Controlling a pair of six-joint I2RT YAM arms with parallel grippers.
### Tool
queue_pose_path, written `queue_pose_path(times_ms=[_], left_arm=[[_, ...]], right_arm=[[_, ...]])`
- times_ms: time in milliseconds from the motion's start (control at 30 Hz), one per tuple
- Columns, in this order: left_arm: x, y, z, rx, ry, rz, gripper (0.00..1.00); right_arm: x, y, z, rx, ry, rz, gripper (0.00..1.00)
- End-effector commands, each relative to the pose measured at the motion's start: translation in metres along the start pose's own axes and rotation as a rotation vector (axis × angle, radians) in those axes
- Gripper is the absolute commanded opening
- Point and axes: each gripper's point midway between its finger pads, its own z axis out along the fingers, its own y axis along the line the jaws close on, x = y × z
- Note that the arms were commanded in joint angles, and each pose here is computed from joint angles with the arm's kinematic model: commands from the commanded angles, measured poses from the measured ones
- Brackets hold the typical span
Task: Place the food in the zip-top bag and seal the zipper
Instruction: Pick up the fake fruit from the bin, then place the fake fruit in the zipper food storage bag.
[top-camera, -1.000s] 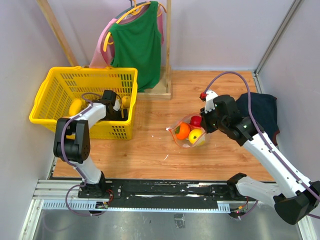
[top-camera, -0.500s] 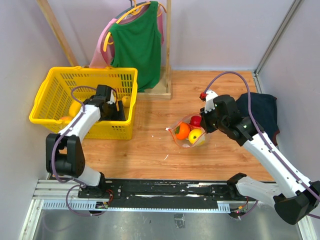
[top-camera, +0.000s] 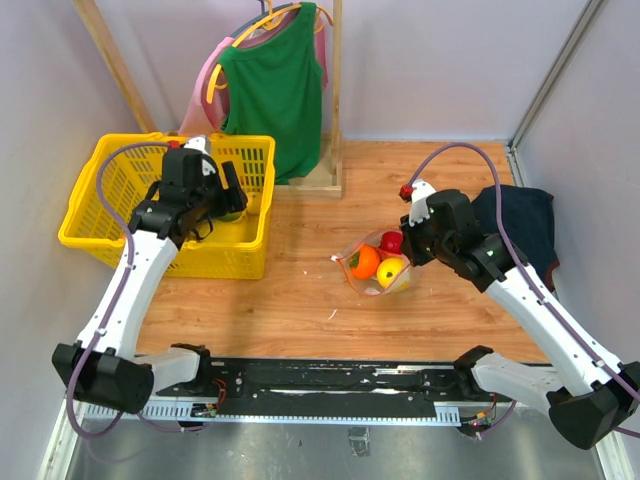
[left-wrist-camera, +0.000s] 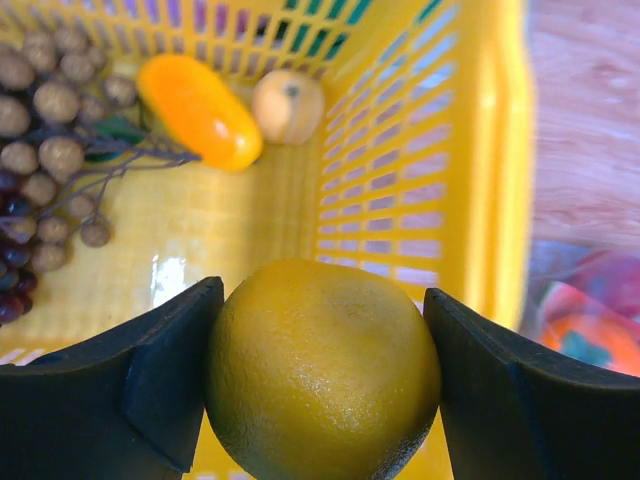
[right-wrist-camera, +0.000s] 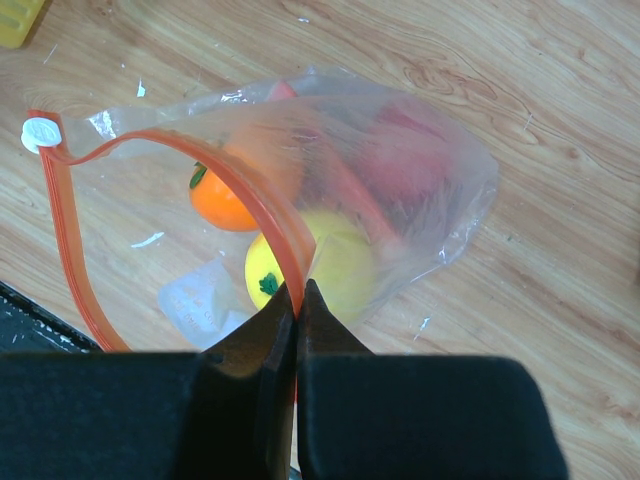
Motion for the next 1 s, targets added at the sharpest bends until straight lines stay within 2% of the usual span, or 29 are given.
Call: queue_pose_path(times_ms=[0, 167, 433, 733, 967], left_arm=[[-0.026, -0.032, -0.032, 0.097, -0.107, 0.015, 0.47], [-0.033, -0.067, -0.057, 0.225, -0.16, 0.045, 0.46], [-0.024, -0.132, -0.095, 0.516, -0.21, 0.049, 0.44], [0.023, -0.211, -0.109, 0.799, -0.215, 0.055, 0.42], [0.062, -0.264, -0.108, 0.889, -0.218, 0.153, 0.42]], right_arm=[[-0.005, -0.001, 0.0, -0.003, -0.024, 0.012, 0.01], [-0.006, -0.001, 0.0, -0.003, -0.027, 0.014, 0.01], [-0.006, 0.002, 0.001, -0.021, -0.029, 0.021, 0.01], [-0.008, 0.004, 0.0, -0.03, -0.036, 0.025, 0.01], [-0.009, 0.005, -0.001, -0.037, -0.041, 0.024, 0.01]])
